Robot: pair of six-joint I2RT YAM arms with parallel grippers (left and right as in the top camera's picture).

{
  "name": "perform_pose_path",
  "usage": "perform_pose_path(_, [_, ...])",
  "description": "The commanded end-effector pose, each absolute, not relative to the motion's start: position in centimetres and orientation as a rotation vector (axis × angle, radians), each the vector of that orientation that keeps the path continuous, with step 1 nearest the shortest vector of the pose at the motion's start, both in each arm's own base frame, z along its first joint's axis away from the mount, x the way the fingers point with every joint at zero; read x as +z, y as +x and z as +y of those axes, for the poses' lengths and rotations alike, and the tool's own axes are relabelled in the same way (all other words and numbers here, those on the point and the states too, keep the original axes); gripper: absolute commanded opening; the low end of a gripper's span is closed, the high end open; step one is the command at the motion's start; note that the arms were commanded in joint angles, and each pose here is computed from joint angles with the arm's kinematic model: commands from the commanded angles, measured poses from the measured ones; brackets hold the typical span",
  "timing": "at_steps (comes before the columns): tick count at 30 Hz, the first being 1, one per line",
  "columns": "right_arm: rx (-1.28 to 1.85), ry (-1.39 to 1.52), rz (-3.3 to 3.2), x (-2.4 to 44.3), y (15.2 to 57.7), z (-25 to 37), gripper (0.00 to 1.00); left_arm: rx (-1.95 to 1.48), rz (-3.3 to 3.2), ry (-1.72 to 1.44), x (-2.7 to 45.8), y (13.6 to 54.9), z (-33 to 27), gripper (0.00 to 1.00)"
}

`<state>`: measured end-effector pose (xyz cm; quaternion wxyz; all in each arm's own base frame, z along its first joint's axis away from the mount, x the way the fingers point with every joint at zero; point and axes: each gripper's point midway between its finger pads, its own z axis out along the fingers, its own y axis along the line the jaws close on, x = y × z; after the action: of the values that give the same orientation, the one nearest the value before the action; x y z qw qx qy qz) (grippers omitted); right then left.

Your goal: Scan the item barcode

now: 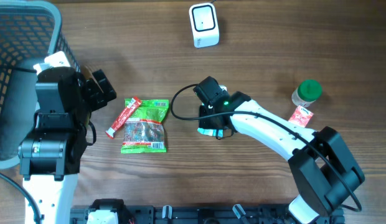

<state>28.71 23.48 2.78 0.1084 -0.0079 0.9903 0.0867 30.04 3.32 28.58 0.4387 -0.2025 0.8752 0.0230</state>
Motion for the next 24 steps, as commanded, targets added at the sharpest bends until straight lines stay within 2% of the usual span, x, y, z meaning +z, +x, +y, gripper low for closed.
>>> perform_pose_path(1, [0.206, -0.007, 2.912, 2.2, 28.4, 23.1, 0.24, 0.068, 2.157, -0.508, 29.2, 30.1, 3.6, 1.0])
perform_pose_path(10, [0.078, -0.005, 2.991, -1.9, 27.4, 22.4, 0.25, 0.068, 2.157, -0.508, 29.2, 30.1, 3.6, 1.0])
perform_pose_path(16, [0.101, -0.008, 2.996, -1.7, 27.4, 22.8, 0.56, 0.068, 2.157, -0.507, 29.2, 30.1, 3.6, 1.0])
perform_pose_path(20, [0.124, -0.009, 3.009, -1.7, 27.2, 23.0, 0.67, 0.068, 2.157, -0.507, 29.2, 30.1, 3.6, 1.0])
perform_pose_path(24, [0.187, -0.152, 2.998, -0.7, 27.6, 24.2, 0.72, 0.068, 2.157, -0.508, 29.2, 30.1, 3.6, 1.0])
